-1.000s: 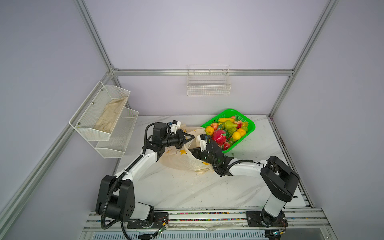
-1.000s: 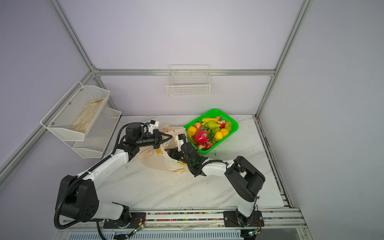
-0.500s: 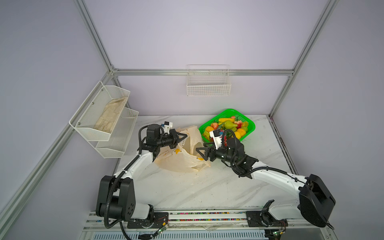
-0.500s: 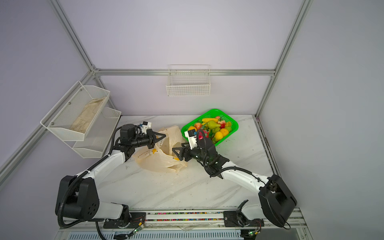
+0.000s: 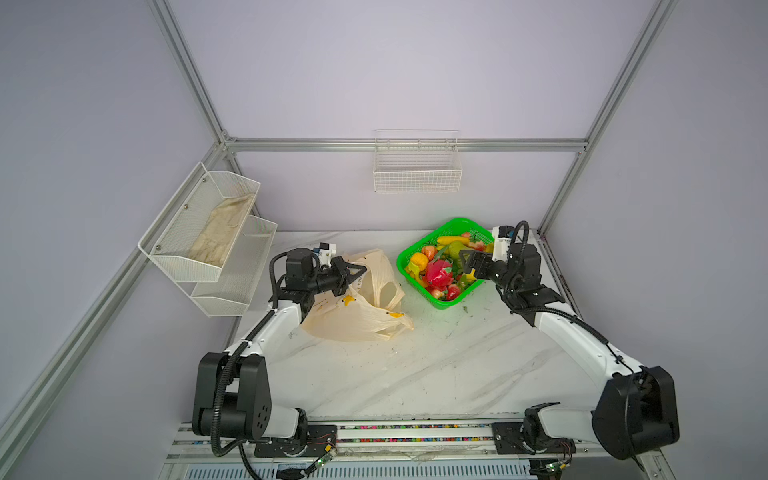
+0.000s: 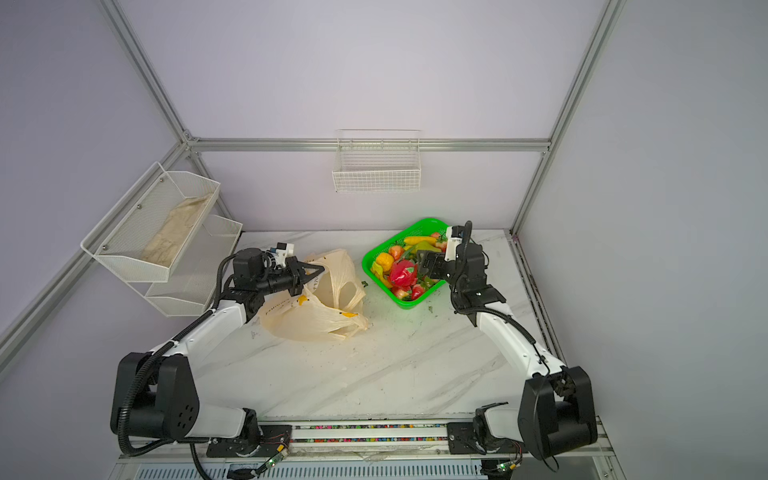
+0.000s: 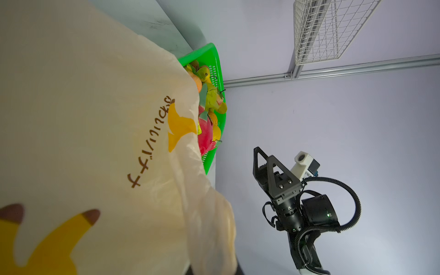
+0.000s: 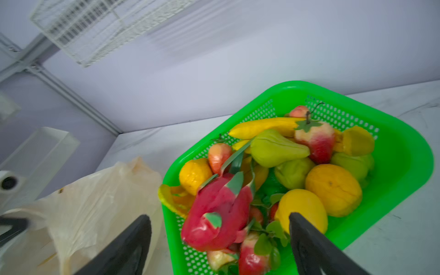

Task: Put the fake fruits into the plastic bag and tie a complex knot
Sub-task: 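Withdraw the right gripper from the bag toward the green basket, then grasp a green pear in the basket with the right gripper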

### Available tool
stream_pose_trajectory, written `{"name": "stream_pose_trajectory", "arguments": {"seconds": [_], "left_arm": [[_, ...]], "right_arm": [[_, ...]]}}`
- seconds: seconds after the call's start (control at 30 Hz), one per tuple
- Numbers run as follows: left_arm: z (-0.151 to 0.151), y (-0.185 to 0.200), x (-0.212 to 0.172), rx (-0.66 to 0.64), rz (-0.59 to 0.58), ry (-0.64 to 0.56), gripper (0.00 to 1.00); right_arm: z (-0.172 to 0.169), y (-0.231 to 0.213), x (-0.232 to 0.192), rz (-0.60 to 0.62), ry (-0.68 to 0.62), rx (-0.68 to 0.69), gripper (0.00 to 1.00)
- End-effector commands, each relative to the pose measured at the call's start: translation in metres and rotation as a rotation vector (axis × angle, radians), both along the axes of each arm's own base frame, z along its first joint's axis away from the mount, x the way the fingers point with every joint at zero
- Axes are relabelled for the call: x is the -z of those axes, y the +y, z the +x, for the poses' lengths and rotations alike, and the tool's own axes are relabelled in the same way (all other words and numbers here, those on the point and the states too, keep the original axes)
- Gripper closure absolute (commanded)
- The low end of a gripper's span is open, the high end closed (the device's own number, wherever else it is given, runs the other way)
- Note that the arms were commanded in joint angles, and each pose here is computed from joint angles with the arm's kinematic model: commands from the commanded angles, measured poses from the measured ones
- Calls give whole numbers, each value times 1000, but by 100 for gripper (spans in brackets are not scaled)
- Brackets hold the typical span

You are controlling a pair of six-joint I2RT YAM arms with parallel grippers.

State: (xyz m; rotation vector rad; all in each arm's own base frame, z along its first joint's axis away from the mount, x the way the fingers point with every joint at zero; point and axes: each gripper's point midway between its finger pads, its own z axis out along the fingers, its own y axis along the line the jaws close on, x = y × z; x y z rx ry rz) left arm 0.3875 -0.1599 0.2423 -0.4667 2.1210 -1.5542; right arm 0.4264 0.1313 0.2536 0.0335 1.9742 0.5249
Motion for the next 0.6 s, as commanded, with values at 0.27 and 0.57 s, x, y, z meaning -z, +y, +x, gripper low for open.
{"name": "stream_pose_trajectory", "arguments": {"seconds": [0.27,0.57], "left_arm": [[-6,1,-1,14,9,-37,100],[-6,2,0,13,12,-34,100]], "right_arm": [[13,100,29,-295,53,-273,17],[9,119,29,-337,37,-397,21]]}}
